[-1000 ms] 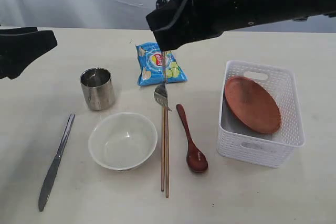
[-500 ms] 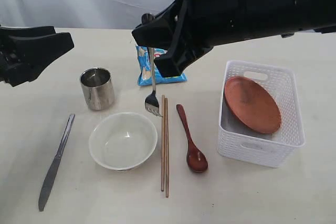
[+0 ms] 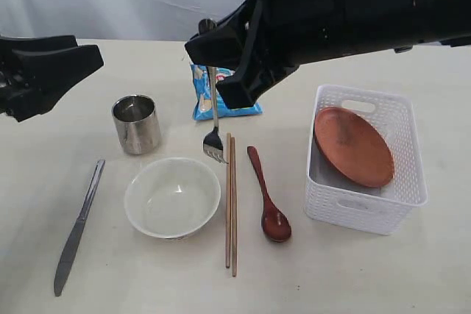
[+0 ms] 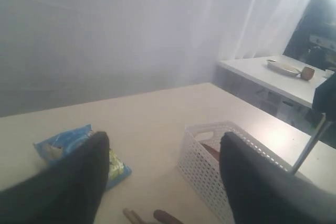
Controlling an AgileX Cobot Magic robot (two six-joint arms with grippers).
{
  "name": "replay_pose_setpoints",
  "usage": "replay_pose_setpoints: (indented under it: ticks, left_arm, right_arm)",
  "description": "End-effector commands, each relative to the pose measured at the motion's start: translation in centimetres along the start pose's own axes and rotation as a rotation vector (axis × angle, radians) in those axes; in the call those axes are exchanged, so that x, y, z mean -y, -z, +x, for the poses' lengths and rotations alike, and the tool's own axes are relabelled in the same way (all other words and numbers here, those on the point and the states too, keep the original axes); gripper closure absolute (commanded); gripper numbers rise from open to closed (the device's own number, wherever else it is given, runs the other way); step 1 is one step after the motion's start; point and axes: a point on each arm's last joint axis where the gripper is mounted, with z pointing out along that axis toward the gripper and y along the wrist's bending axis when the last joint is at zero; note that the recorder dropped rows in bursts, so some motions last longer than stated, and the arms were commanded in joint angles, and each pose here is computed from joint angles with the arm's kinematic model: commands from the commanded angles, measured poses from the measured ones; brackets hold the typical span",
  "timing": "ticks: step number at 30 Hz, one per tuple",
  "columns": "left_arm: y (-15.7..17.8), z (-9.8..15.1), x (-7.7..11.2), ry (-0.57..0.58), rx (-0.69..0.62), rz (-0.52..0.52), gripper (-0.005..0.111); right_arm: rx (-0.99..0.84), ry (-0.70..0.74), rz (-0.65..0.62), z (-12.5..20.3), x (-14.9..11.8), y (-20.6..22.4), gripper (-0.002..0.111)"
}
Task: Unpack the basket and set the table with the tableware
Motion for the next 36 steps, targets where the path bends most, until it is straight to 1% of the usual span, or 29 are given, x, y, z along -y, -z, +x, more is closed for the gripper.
replay_pose_setpoints:
  ticks: [1,4,8,10,14,16,19,21,27,30,33,34,36]
  left_arm:
    - [-0.1,-0.2,0.1,-0.04,0.015,0.004,0.049]
    - [-0.1,-0.2,0.1,-0.041,0.015,0.002,0.048]
    - [-0.1,-0.1,0.0,-0.059,0.01,-0.003,0.048]
    - [-0.1,-0.1,0.0,-0.076,0.007,-0.011,0.048]
    - [-0.1,0.0,-0.2,-0.106,-0.009,-0.03,0.048]
    - [-0.1,0.0,-0.3,-0.131,-0.009,-0.038,0.048]
    - [-0.1,0.0,-0.4,-0.172,-0.008,-0.048,0.048]
    - [-0.1,0.0,-0.4,-0.213,-0.01,-0.052,0.048]
    - [-0.1,0.0,-0.4,-0.273,-0.011,-0.054,0.048]
    - [-0.1,0.0,-0.4,-0.303,-0.015,-0.048,0.048]
    - [-0.5,0.0,0.4,-0.358,-0.018,-0.03,0.048]
    - [-0.8,-0.1,0.6,-0.369,-0.012,-0.045,0.048]
    - [-1.2,-0.1,0.8,-0.421,-0.03,-0.114,0.048]
  right_arm:
    - [0.034,-0.109,0.062,-0.2,0.6,0.1,0.109]
    - [0.09,-0.221,0.162,-0.6,1.5,0.2,0.109]
    - [0.183,-0.385,0.351,-1.3,2.1,0.0,0.109]
    - [0.223,-0.425,0.407,-1.7,1.8,-0.2,0.109]
    - [0.332,-0.574,0.482,-2.7,0.0,-0.8,0.109]
    - [0.363,-0.622,0.511,-2.9,-0.8,-1.3,0.109]
    - [0.412,-0.706,0.595,-2.8,-2.1,-2.1,0.109]
    - [0.421,-0.723,0.637,-2.5,-2.9,-2.8,0.109]
    - [0.449,-0.829,0.783,-0.9,-4.2,-4.9,0.109]
    - [0.476,-0.882,0.798,-0.3,-4.4,-5.8,0.109]
    - [0.489,-0.88,0.804,-0.2,-4.3,-6.1,0.109]
    - [0.495,-0.876,0.808,-0.2,-4.3,-6.2,0.109]
    - [0.513,-0.866,0.825,-0.2,-4.1,-6.0,0.109]
